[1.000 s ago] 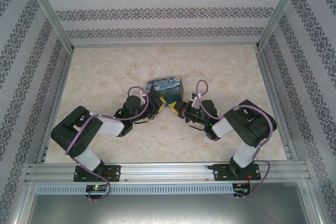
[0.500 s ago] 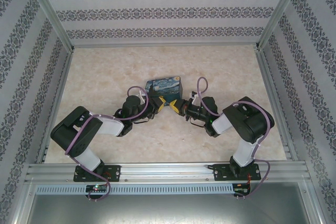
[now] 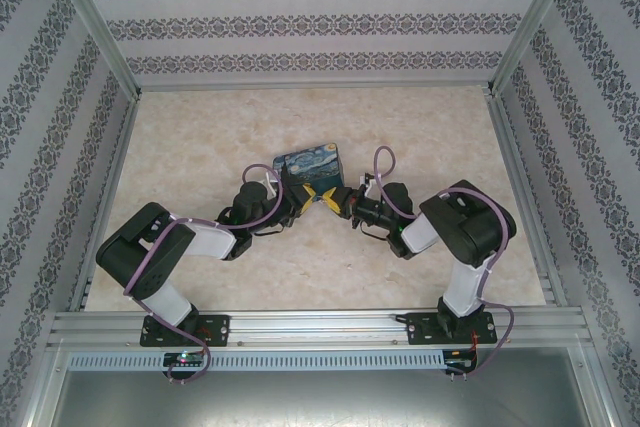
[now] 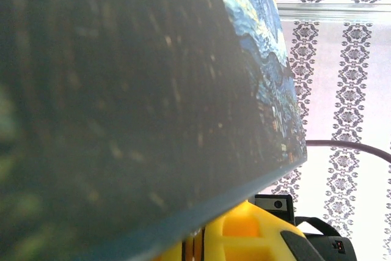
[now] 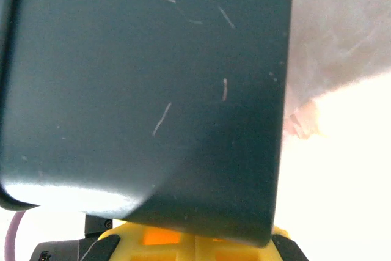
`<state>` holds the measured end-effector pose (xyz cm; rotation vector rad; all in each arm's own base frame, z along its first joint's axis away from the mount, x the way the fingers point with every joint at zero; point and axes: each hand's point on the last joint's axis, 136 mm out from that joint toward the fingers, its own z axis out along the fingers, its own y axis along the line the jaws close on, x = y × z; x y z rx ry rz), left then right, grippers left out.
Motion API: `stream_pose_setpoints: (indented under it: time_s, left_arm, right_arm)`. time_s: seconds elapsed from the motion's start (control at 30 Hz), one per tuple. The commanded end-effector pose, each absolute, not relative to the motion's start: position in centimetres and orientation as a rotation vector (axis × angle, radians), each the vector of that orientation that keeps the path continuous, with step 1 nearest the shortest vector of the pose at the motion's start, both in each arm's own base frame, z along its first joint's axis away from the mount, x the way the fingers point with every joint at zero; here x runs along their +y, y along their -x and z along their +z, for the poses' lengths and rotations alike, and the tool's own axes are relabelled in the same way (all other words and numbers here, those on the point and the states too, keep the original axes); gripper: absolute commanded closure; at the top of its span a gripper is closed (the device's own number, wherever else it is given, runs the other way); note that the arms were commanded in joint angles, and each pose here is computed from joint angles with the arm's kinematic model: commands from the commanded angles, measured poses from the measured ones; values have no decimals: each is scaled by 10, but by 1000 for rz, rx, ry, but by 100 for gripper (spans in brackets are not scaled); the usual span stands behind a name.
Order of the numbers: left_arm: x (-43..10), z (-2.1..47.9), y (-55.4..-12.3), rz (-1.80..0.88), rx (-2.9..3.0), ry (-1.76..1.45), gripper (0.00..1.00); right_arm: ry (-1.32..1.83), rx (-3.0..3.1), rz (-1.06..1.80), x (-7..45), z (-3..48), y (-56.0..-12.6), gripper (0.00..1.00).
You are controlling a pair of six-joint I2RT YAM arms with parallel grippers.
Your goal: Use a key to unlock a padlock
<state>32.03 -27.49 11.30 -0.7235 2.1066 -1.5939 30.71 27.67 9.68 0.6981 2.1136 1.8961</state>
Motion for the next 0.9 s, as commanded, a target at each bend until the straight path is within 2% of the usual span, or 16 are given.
stream_pose_setpoints:
  time_s: [0.0,0.47,0.87]
  left_arm:
    - [-303,156,-296,-1797,2077,472,100]
    - [-301,153,-300,-1767,2080,501,100]
    - [-303,152,-297,-1772,2092,484,100]
  right_arm:
    - [-688,2046,1937,284,110,-317,100]
    - [-616,2019,2013,325,133,-304,100]
    - [-649,2015,2000,323,126,-318,100]
